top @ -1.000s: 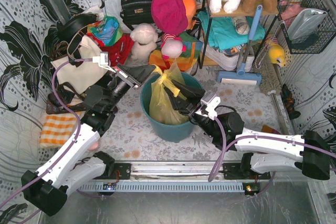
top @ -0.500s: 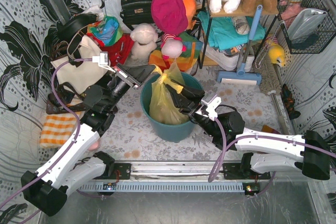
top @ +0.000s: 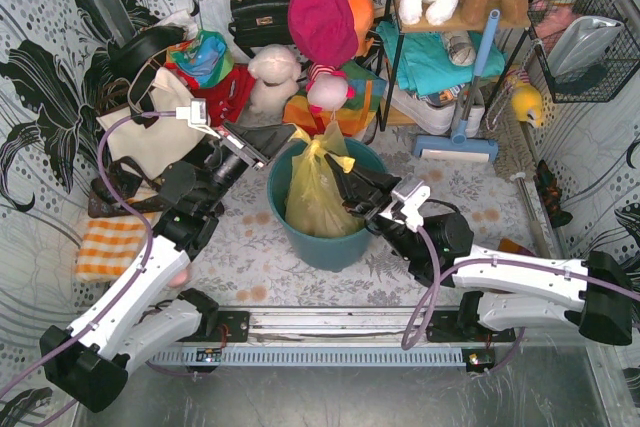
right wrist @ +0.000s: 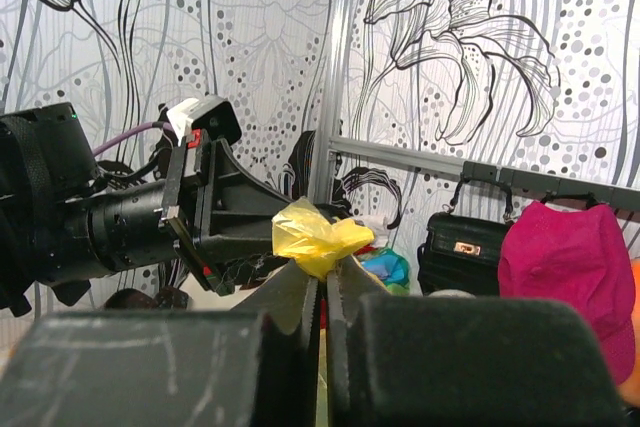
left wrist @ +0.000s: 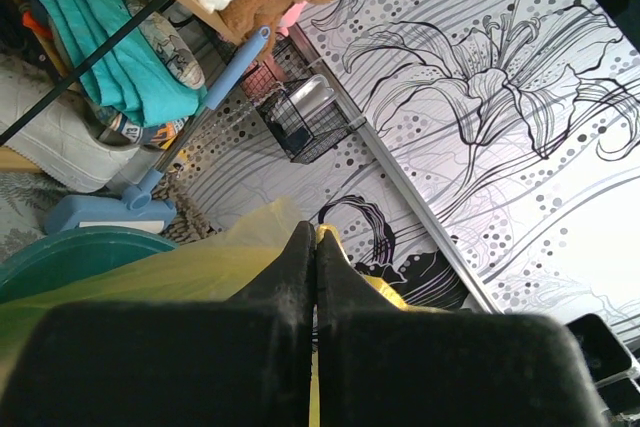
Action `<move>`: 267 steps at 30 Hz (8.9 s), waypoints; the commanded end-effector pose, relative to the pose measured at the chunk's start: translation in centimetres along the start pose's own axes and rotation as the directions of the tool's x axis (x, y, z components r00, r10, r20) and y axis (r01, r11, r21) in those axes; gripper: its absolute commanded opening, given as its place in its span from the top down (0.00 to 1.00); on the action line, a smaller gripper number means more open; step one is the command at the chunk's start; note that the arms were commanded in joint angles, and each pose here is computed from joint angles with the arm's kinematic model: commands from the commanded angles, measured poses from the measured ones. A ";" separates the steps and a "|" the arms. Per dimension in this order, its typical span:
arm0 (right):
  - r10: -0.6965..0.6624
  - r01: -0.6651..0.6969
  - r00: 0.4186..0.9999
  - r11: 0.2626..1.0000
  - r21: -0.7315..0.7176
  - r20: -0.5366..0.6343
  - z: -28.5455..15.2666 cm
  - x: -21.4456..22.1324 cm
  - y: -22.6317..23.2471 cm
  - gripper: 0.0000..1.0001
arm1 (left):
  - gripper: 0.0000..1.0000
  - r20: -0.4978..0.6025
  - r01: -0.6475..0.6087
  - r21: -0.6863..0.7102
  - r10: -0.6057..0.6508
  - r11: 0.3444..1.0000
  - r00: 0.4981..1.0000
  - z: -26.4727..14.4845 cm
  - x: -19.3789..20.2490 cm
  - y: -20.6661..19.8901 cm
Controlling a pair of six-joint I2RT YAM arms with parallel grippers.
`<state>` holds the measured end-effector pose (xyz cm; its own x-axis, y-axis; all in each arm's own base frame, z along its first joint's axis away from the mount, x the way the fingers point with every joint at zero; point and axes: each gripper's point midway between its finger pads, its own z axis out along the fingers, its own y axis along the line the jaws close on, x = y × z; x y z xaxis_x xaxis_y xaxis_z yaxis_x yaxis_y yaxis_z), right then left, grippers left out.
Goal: Tie the trash bag
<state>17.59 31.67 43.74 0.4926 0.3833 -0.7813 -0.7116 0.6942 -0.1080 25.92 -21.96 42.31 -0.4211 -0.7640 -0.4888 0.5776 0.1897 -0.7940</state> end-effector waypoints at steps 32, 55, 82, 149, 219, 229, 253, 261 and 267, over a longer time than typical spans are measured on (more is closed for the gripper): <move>0.031 -0.058 0.992 0.971 -0.230 -0.119 -6.1 -0.2 2.1 1.00 | 1.00 -0.115 -0.338 -0.357 0.318 0.871 0.941 0.5 -2.2 7.8; -0.018 -0.083 0.961 0.934 -0.348 -0.277 -12.6 2.3 2.5 0.79 | 1.00 -0.232 -0.458 -0.481 0.395 0.748 0.889 0.4 -2.6 12.2; -0.324 0.334 0.943 0.924 -0.185 0.081 -4.3 0.3 1.3 1.00 | 1.00 -0.231 -0.425 -0.408 0.359 0.808 0.904 0.5 -1.6 10.4; 0.049 -0.048 0.239 0.998 0.039 -0.970 -11.5 7.5 -0.4 0.56 | 1.00 -0.240 -0.577 -0.297 0.526 0.761 0.816 1.3 -4.0 5.8; 0.284 0.331 0.506 0.808 0.488 -0.814 -10.3 2.2 -12.6 1.00 | 1.00 -0.277 -0.645 -0.484 0.595 0.592 0.754 -3.7 -7.9 4.7; 0.400 0.357 0.421 0.752 0.554 -0.814 -17.6 5.2 -12.5 1.00 | 1.00 -0.421 -0.637 -0.597 0.485 0.487 0.766 -7.5 -4.6 12.5; 0.316 0.368 0.474 0.778 0.510 -0.822 -13.9 3.0 -13.4 1.00 | 1.00 -0.337 -0.628 -0.601 0.555 0.495 0.760 -6.6 -8.0 7.5; 0.438 0.353 0.393 0.740 0.572 -0.809 -19.4 6.5 -12.7 1.00 | 1.00 -0.446 -0.644 -0.667 0.492 0.374 0.748 -9.9 -5.5 14.1; 0.439 0.354 0.405 0.734 0.580 -0.802 -19.5 6.0 -13.0 1.00 | 1.00 -0.435 -0.645 -0.668 0.508 0.372 0.743 -9.5 -6.2 13.4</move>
<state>20.35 16.67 28.12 -0.5301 -0.0205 -0.8477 -0.1360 0.9888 0.0612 28.65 -12.13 29.00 -0.4311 -0.2058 -0.8785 0.1385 0.9470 -0.2898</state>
